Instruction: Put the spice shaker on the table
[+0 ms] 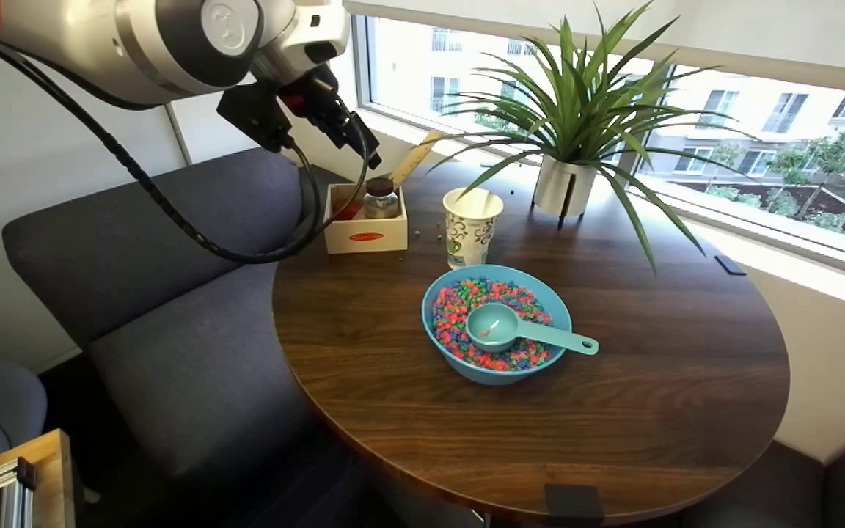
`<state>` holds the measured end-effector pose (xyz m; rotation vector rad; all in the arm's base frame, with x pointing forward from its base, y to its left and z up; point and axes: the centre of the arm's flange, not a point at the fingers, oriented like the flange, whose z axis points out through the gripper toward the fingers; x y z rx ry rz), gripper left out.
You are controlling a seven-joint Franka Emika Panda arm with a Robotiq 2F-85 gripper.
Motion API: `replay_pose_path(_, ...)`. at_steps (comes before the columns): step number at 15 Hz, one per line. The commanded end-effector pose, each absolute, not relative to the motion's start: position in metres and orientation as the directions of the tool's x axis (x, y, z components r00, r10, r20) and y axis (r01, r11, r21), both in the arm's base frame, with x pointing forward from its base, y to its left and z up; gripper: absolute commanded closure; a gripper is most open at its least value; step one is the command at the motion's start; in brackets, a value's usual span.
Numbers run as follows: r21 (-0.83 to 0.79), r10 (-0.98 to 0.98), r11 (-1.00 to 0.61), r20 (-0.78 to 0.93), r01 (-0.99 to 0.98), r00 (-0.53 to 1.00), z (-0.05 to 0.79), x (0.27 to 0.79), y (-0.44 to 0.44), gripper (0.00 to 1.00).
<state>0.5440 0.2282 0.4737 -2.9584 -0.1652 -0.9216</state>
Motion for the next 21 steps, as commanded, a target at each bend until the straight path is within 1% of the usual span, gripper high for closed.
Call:
replay_pose_path(1, 0.017, 0.069, -0.997, 0.542, 0.071, 0.837, 0.458, 0.564, 0.233, 0.00)
replay_pose_path(5, 0.042, 0.057, -0.998, 0.566, 0.040, 0.823, 0.440, 0.571, 0.233, 0.00)
replay_pose_path(9, 0.092, 0.045, -0.996, 0.596, -0.012, 0.802, 0.440, 0.578, 0.228, 0.00)
replay_pose_path(11, 0.130, 0.051, -0.991, 0.569, -0.029, 0.821, 0.432, 0.579, 0.226, 0.00)
replay_pose_path(15, 0.151, 0.030, -0.987, 0.522, -0.057, 0.852, 0.416, 0.581, 0.225, 0.00)
replay_pose_path(16, 0.149, 0.029, -0.987, 0.509, -0.055, 0.860, 0.413, 0.581, 0.226, 0.05)
replay_pose_path(17, 0.149, 0.026, -0.987, 0.502, -0.057, 0.864, 0.410, 0.581, 0.226, 0.16)
replay_pose_path(18, 0.138, 0.022, -0.989, 0.498, -0.053, 0.867, 0.408, 0.581, 0.228, 0.32)
replay_pose_path(19, 0.131, 0.018, -0.990, 0.497, -0.054, 0.867, 0.407, 0.581, 0.229, 0.42)
replay_pose_path(21, 0.123, 0.012, -0.991, 0.490, -0.055, 0.871, 0.407, 0.581, 0.231, 0.58)
